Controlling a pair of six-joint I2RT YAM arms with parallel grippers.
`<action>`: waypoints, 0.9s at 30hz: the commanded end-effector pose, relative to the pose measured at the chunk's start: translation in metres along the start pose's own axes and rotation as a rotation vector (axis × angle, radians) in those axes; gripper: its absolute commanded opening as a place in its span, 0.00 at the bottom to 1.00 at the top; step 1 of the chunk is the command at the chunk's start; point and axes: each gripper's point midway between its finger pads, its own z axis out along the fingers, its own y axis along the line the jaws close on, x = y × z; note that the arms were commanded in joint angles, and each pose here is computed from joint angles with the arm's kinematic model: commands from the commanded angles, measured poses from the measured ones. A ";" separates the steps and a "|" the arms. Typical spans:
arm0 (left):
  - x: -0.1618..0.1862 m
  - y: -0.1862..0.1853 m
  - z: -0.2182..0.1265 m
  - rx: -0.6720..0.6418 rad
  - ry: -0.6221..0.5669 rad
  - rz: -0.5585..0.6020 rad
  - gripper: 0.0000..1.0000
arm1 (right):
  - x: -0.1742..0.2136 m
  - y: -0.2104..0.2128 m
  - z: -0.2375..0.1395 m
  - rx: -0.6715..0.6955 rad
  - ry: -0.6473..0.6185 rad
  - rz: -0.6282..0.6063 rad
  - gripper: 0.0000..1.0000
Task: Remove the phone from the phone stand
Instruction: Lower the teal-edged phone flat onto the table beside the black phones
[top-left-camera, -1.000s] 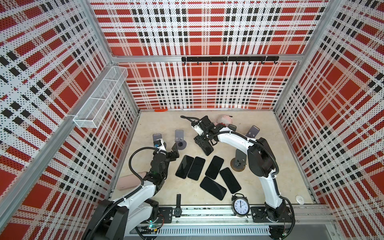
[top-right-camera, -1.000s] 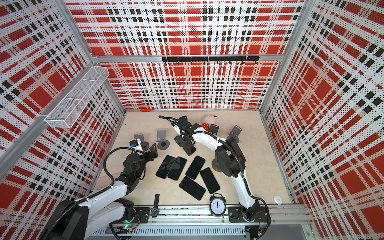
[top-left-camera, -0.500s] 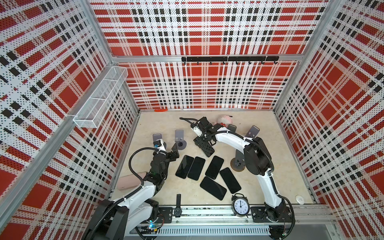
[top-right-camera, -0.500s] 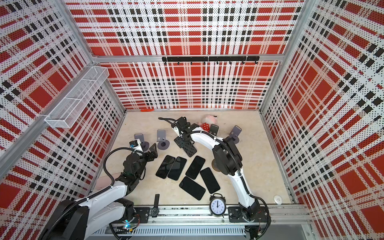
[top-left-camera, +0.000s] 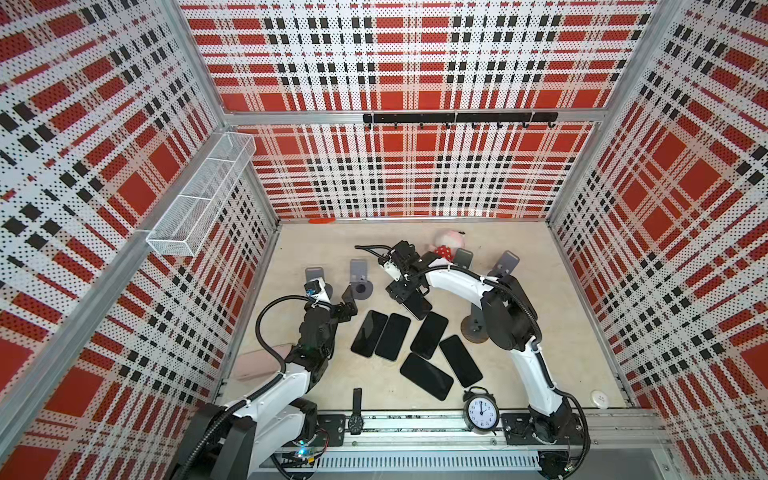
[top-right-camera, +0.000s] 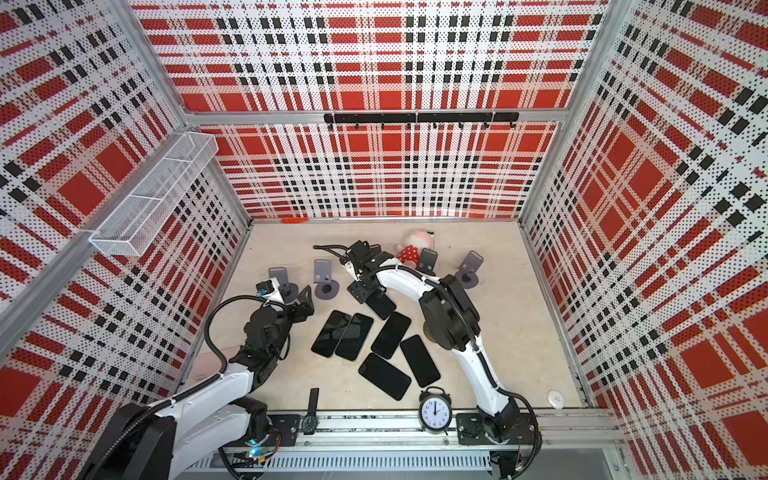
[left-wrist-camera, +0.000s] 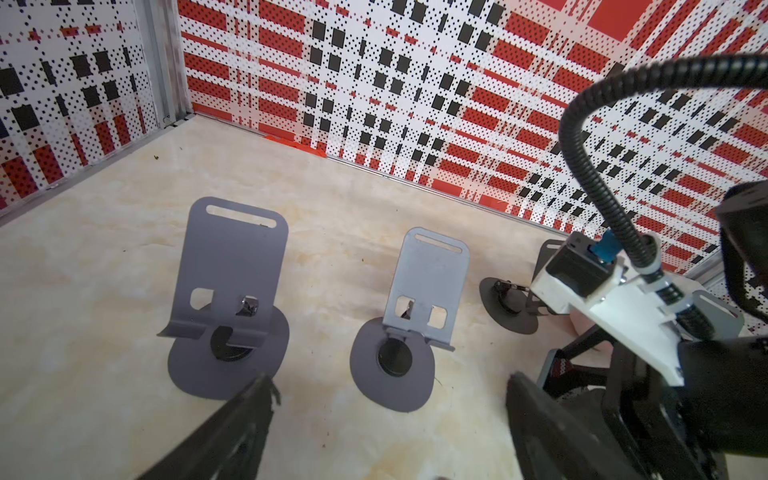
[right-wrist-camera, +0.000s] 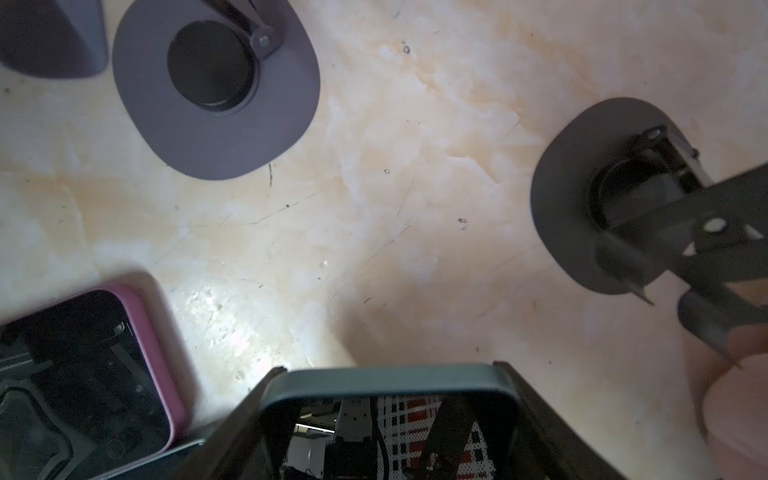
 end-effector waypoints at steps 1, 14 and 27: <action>-0.003 0.002 -0.001 -0.002 -0.018 -0.005 0.90 | 0.017 0.005 0.011 -0.001 0.056 -0.030 0.69; 0.002 -0.002 0.005 0.015 0.010 -0.006 0.90 | 0.036 0.003 0.028 0.028 0.147 -0.040 0.73; 0.004 -0.004 0.006 0.025 0.012 -0.003 0.91 | 0.051 0.016 0.041 -0.046 0.218 -0.023 0.75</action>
